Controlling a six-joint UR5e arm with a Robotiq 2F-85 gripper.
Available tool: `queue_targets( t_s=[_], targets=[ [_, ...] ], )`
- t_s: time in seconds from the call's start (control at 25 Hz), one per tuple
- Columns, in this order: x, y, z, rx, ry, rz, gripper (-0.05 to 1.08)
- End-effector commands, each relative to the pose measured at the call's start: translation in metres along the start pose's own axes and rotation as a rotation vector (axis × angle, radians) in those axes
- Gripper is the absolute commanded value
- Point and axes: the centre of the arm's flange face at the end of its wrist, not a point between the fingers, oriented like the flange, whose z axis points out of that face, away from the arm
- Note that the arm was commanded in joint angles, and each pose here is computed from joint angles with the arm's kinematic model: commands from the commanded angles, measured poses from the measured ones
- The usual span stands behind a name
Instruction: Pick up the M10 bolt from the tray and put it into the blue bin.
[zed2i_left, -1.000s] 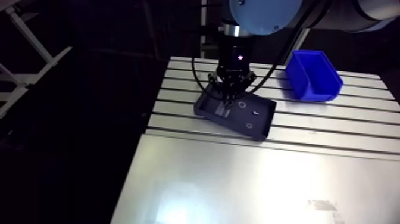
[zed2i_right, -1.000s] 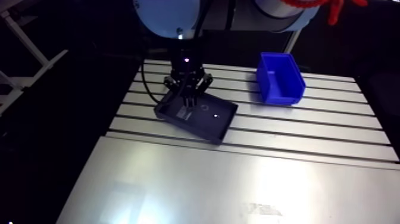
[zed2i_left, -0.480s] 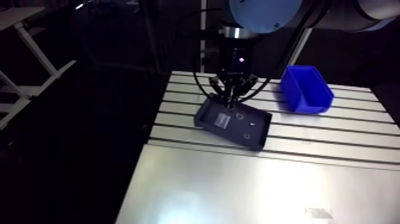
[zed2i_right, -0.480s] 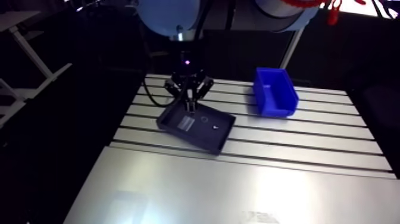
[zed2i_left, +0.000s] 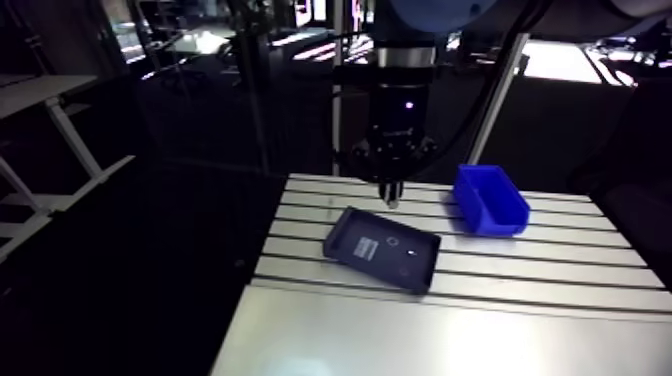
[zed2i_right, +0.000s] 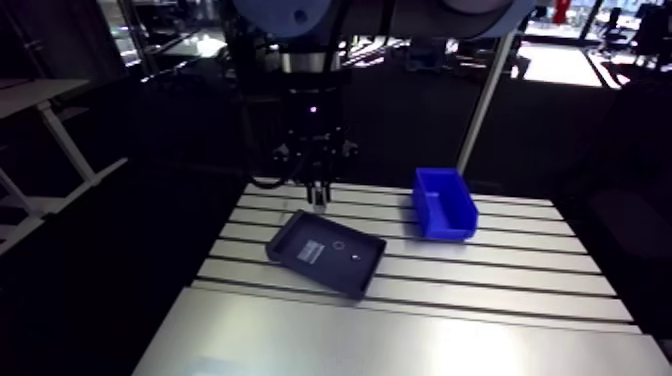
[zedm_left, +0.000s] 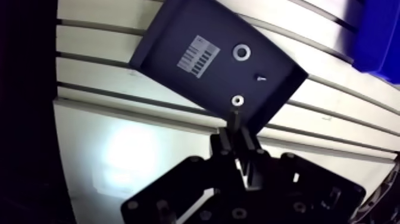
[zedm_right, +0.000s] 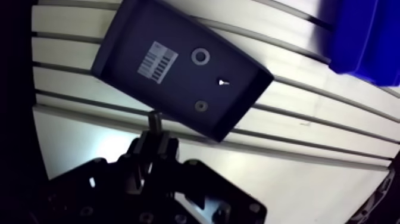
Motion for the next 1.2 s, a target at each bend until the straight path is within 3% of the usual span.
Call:
queue_targets(
  t_s=[0.04, 0.12, 0.44, 0.56, 0.84, 0.96, 1.2],
  targets=[
    [-0.029, 0.034, -0.059, 0.013, 0.000, -0.062, 1.06],
    [-0.032, 0.048, -0.067, 0.018, 0.006, -0.103, 1.06],
    [-0.030, 0.098, -0.095, 0.002, 0.062, -0.393, 1.06],
    [-0.032, 0.117, -0.094, 0.003, 0.064, -0.522, 1.06],
    [-0.037, 0.153, -0.104, -0.022, 0.082, -0.810, 1.06],
    [-0.041, 0.171, -0.102, -0.021, 0.078, -0.921, 1.06],
    [-0.028, 0.177, -0.096, -0.030, 0.071, -1.157, 1.05]
  ],
)
